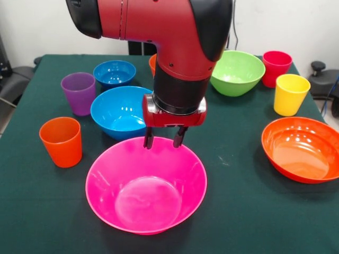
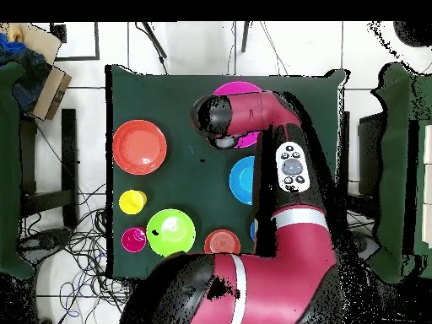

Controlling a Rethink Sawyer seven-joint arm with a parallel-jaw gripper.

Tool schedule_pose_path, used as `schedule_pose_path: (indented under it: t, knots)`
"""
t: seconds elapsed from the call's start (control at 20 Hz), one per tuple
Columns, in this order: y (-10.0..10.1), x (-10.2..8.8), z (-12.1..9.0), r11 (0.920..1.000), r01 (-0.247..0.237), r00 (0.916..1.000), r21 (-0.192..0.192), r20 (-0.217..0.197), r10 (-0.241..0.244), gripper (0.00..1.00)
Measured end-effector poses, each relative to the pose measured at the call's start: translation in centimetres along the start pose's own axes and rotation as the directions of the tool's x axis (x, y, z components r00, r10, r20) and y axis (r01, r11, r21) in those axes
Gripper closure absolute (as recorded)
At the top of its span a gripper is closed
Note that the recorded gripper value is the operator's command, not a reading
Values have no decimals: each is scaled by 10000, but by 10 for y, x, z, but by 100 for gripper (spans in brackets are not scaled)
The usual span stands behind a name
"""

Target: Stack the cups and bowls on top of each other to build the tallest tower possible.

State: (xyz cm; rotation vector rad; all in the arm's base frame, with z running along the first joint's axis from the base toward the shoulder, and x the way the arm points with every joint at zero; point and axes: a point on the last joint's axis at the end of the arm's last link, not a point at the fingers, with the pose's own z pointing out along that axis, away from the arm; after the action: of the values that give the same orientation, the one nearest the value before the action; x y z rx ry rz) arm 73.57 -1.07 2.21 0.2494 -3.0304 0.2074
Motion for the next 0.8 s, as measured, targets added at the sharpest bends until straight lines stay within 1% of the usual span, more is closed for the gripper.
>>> schedule_pose_path:
  t: [0.35, 0.8]
  knots:
    - [3, 3, 8, 10000, 17, 9999, -64, -115, -18, 0]
    - [3, 3, 7, 10000, 11, 9999, -82, -123, -12, 0]
